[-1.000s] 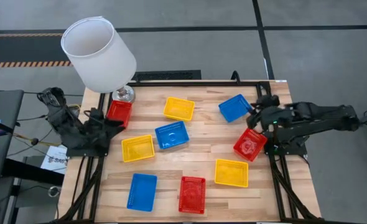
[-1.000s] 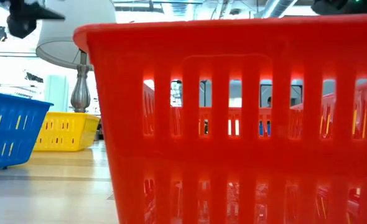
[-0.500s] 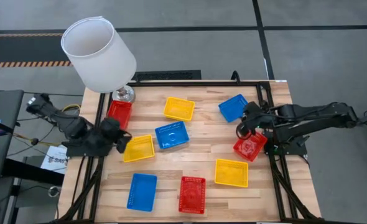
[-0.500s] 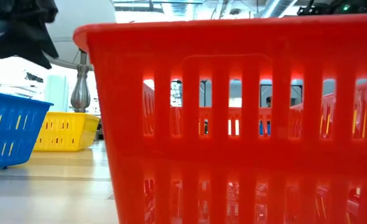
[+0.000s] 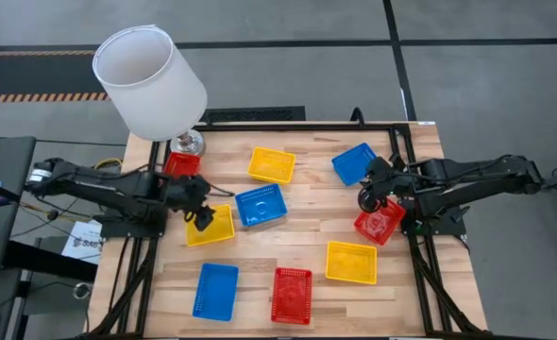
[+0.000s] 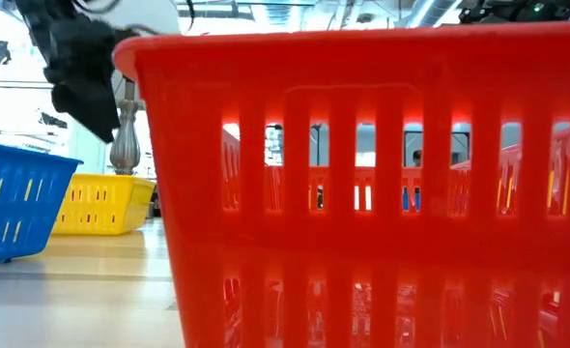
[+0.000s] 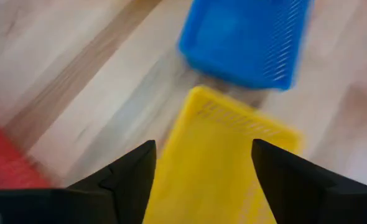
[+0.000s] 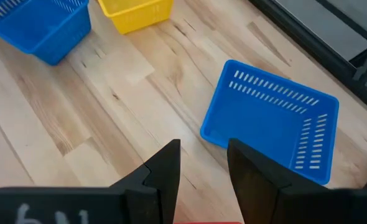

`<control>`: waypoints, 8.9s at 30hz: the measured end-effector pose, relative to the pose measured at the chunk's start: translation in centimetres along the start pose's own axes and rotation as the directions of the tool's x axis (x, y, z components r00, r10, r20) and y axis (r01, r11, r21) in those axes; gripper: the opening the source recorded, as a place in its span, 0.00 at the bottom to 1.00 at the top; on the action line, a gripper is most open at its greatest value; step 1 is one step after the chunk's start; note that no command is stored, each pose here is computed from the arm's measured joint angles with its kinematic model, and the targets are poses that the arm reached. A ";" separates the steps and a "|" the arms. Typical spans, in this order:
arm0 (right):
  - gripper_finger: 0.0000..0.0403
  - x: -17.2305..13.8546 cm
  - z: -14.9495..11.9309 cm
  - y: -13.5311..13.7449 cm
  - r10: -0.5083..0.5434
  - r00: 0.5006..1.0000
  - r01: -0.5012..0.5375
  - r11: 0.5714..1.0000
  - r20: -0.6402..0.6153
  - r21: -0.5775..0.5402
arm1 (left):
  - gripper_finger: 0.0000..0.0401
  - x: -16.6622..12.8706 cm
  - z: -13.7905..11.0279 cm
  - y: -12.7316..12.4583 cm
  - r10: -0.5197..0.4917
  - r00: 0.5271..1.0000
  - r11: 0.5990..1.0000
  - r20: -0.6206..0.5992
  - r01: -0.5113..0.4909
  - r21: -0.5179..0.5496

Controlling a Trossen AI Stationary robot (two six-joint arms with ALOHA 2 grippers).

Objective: Stack baskets by color
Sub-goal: Stack the left yellow bin on top of the middle yellow bin, then stack the top left red bin on top of the bottom red bin

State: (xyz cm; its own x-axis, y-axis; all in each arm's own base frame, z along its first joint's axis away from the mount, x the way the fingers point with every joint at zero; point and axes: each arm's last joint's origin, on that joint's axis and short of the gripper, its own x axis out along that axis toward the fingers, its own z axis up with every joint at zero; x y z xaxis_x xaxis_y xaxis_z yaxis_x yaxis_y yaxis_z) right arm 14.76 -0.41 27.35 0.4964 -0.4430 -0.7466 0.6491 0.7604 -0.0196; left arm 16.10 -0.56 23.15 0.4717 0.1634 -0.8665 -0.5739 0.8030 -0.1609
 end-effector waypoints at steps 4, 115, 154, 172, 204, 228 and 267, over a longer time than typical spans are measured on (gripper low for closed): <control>0.39 0.0 0.0 0.0 0.000 1.000 0.000 1.000 -0.001 -0.003 | 0.65 1.5 0.8 0.9 0.062 0.995 0.997 -0.074 -0.060 0.041; 0.39 1.3 -0.9 0.2 0.007 1.000 -0.006 1.000 -0.013 0.024 | 0.09 12.4 25.4 2.7 0.148 0.980 0.468 -0.132 0.048 0.883; 0.39 1.3 -0.7 0.3 0.008 1.000 -0.008 1.000 0.014 0.014 | 0.72 -0.7 31.6 -1.2 -0.123 0.984 0.635 0.127 -0.020 0.772; 0.39 1.3 -0.7 0.3 0.011 1.000 -0.011 1.000 0.019 0.021 | 0.72 -7.4 29.2 -2.7 -0.129 0.985 0.678 0.116 0.002 0.736; 0.39 1.3 -0.7 0.3 0.009 1.000 -0.009 1.000 0.019 -0.006 | 0.72 10.4 25.9 9.7 -0.140 0.990 0.811 0.030 0.097 0.576; 0.39 1.3 -0.6 0.4 0.009 1.000 -0.009 1.000 0.029 -0.008 | 0.72 3.6 27.0 6.1 0.089 0.988 0.876 0.129 -0.139 0.462; 0.39 1.2 0.1 0.8 0.055 0.994 -0.063 0.995 0.093 0.081 | 0.72 5.1 3.8 4.5 0.563 0.787 0.752 -0.252 -0.614 -0.237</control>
State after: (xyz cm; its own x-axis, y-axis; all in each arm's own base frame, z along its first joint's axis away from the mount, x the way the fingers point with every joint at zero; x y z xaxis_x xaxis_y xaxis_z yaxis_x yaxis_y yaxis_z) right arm 15.97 -0.39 26.48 0.5833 -0.4425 -0.6812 0.6612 0.7457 0.0818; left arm 18.45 6.07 19.84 -0.1208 0.4364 -0.8916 -0.8805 0.3677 0.2993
